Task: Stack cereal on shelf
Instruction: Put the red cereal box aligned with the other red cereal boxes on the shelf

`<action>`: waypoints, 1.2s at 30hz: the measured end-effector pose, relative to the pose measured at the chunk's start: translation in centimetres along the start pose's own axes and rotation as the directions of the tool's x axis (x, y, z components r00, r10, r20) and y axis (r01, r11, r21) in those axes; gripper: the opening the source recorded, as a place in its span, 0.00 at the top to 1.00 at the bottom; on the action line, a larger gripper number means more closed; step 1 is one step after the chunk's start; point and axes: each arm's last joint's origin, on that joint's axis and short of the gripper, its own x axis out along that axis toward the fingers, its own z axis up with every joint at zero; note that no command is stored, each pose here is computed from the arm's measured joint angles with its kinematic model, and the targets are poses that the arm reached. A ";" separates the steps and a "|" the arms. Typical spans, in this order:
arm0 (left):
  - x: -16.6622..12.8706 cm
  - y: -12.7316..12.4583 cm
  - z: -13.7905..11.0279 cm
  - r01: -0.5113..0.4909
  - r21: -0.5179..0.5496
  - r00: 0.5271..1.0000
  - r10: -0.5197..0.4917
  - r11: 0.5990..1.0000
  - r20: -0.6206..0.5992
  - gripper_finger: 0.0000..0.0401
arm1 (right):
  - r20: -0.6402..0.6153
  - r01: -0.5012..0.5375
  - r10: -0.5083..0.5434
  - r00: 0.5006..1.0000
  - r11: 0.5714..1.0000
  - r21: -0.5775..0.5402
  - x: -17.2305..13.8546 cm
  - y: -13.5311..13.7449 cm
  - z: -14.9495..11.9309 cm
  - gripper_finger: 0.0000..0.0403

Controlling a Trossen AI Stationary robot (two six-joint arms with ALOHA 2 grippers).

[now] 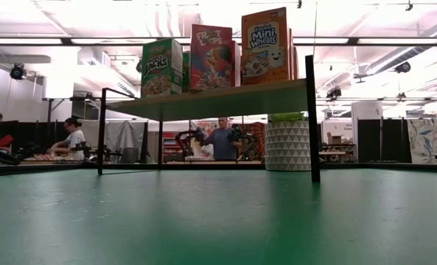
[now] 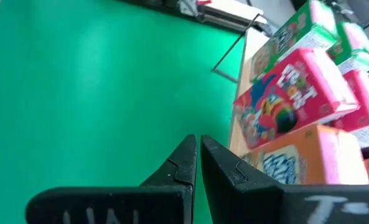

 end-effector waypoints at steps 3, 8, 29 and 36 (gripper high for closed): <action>0.0 -1.2 -1.1 -0.032 -0.008 0.999 0.032 0.999 0.036 0.63 | 0.008 0.019 -0.019 1.000 1.000 0.023 0.7 -1.1 0.3 0.97; 0.2 -2.5 -3.3 -0.081 -0.034 0.992 0.084 0.996 0.094 0.63 | -0.020 0.022 -0.021 1.000 0.997 0.075 2.1 -3.5 0.5 0.97; -1.3 -0.8 -10.0 -0.074 -0.180 0.933 0.133 0.981 0.336 0.63 | 0.042 0.019 -0.022 0.999 0.996 0.083 5.8 -11.5 4.7 0.97; -1.7 -0.3 -10.9 -0.069 -0.192 0.928 0.133 0.979 0.348 0.63 | 0.000 0.043 -0.043 0.999 0.998 0.037 7.0 -13.0 6.8 0.97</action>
